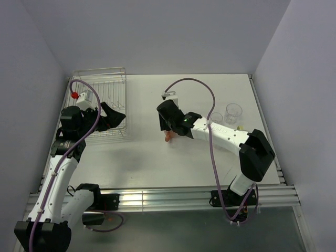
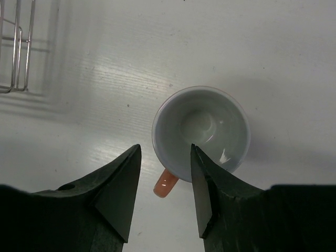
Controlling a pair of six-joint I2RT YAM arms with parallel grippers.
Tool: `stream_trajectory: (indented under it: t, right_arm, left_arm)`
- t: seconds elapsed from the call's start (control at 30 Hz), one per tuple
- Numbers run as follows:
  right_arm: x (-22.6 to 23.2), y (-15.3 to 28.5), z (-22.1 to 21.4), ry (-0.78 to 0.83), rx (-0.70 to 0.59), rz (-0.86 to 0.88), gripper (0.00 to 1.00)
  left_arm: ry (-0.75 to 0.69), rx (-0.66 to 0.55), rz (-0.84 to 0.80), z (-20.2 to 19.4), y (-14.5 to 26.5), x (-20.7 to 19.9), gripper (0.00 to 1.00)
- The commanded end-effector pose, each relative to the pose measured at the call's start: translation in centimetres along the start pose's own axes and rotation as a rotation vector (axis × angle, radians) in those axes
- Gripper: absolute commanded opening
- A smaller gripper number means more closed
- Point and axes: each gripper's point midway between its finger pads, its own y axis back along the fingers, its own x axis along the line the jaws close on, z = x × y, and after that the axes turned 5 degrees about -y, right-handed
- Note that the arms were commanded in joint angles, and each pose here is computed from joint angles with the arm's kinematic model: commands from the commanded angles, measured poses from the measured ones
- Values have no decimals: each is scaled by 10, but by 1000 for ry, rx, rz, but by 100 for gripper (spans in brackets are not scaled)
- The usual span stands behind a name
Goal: Load the cups into the dish rack
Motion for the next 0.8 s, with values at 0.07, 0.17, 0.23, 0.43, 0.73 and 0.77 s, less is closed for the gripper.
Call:
stream_trajectory:
  t: [0.07, 0.17, 0.23, 0.43, 0.73, 0.77]
  right_arm:
    - [11, 3, 12, -13, -32, 6, 50]
    - [11, 0, 9, -3, -20, -3, 50]
    - [11, -2, 7, 3, -11, -11, 49]
    - [10, -7, 3, 11, 2, -26, 49]
    - [10, -12, -1, 19, 15, -43, 49]
    - [9, -12, -1, 18, 16, -45, 48]
  left_arm:
    - [-24, -41, 1, 15, 2, -4, 99]
    - [-24, -45, 2, 16, 3, -4, 99]
    - [-25, -44, 4, 16, 3, -4, 99]
    - [-23, -42, 5, 15, 2, -3, 99]
    - [-24, -44, 6, 16, 3, -3, 99]
    - [-24, -42, 6, 15, 2, -3, 99]
